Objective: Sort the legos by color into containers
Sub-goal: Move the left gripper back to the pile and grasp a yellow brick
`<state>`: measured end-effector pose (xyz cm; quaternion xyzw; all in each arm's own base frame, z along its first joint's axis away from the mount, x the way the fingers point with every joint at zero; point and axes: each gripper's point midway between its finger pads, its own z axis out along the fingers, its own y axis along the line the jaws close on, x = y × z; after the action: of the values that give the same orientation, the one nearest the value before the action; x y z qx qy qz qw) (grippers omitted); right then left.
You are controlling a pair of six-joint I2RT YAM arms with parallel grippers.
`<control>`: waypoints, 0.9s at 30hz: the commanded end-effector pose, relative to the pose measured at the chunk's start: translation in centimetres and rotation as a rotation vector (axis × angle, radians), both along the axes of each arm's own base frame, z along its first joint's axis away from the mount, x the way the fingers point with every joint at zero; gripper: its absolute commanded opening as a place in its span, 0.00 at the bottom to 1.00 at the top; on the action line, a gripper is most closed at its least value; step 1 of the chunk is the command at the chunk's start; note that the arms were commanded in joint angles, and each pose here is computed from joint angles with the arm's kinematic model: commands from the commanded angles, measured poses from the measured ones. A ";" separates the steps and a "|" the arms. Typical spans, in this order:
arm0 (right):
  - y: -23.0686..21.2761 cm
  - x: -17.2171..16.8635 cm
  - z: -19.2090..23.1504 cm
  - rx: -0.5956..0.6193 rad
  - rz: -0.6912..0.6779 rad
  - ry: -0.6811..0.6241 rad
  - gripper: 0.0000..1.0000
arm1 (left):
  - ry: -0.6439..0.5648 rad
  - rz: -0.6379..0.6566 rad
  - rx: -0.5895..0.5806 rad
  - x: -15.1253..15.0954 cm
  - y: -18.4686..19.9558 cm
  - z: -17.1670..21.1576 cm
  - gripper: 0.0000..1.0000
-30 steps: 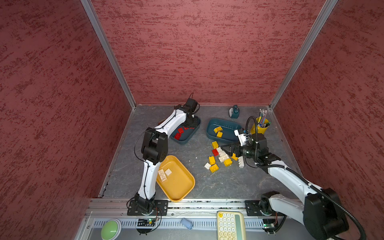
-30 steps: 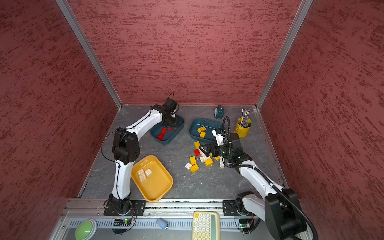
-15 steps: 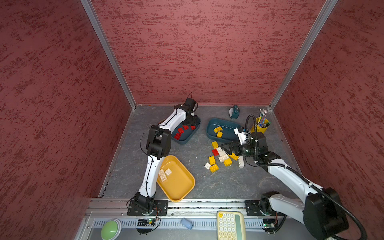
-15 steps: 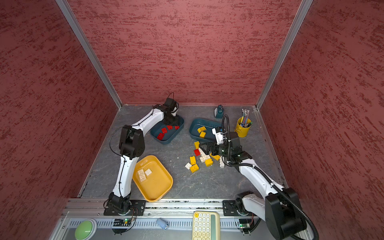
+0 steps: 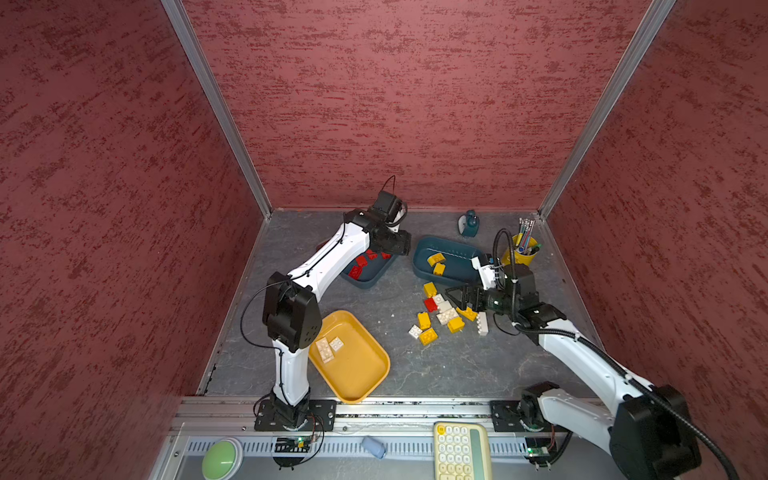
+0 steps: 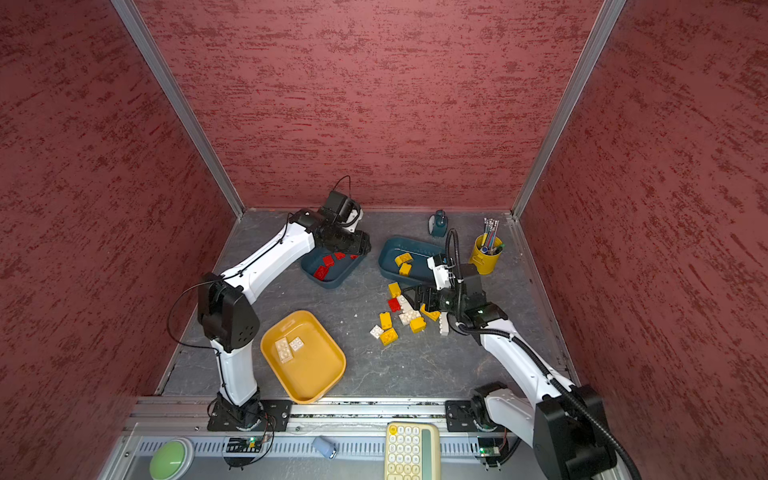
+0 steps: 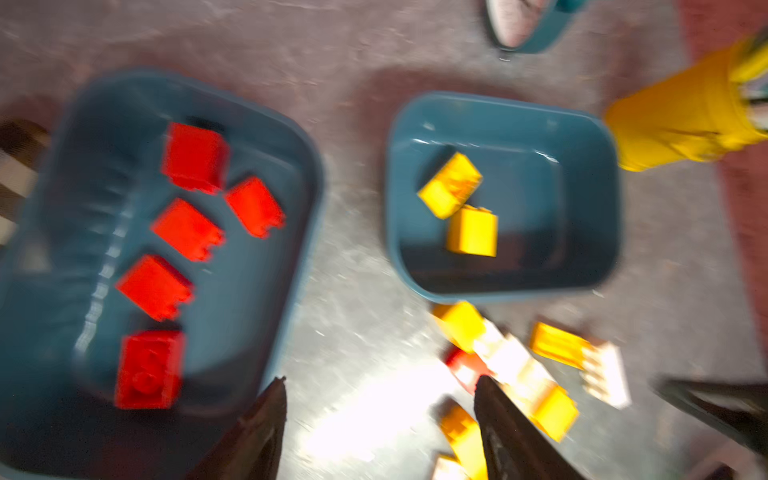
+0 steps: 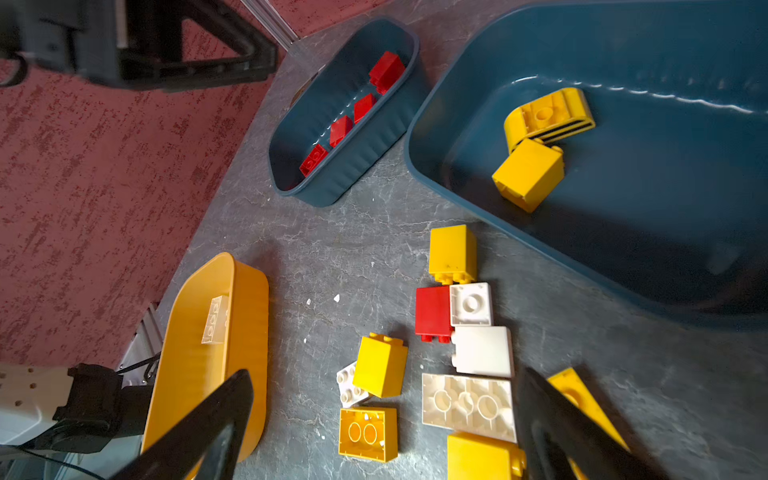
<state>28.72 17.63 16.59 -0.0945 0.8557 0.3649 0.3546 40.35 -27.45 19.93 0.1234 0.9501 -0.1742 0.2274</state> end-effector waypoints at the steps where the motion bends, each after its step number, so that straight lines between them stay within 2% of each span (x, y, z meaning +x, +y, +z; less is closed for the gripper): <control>1: -0.3 0.4 1.8 -0.020 -0.017 -0.060 0.99 | 0.124 0.026 -0.066 -3.1 -2.2 -1.9 0.73; 5: -0.6 0.4 2.1 -0.035 -0.030 -0.066 0.99 | 0.164 0.032 -0.095 -5.4 -5.2 -3.7 0.72; 9: -0.9 0.3 2.1 -0.046 -0.039 -0.072 0.99 | 0.184 0.054 -0.118 -6.2 -7.6 -5.9 0.72; 19: -1.7 -0.2 1.7 -0.085 -0.059 -0.077 0.99 | 0.137 0.159 -0.075 -4.7 -10.1 -10.8 0.72; 27: -2.0 -0.4 1.2 -0.106 -0.059 -0.072 0.99 | 0.079 0.219 0.019 -3.3 -9.7 -13.7 0.70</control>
<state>28.17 15.98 17.26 -0.0934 0.8644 0.3187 0.3776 35.68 -36.79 5.89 0.0254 0.9728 -0.1553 0.1702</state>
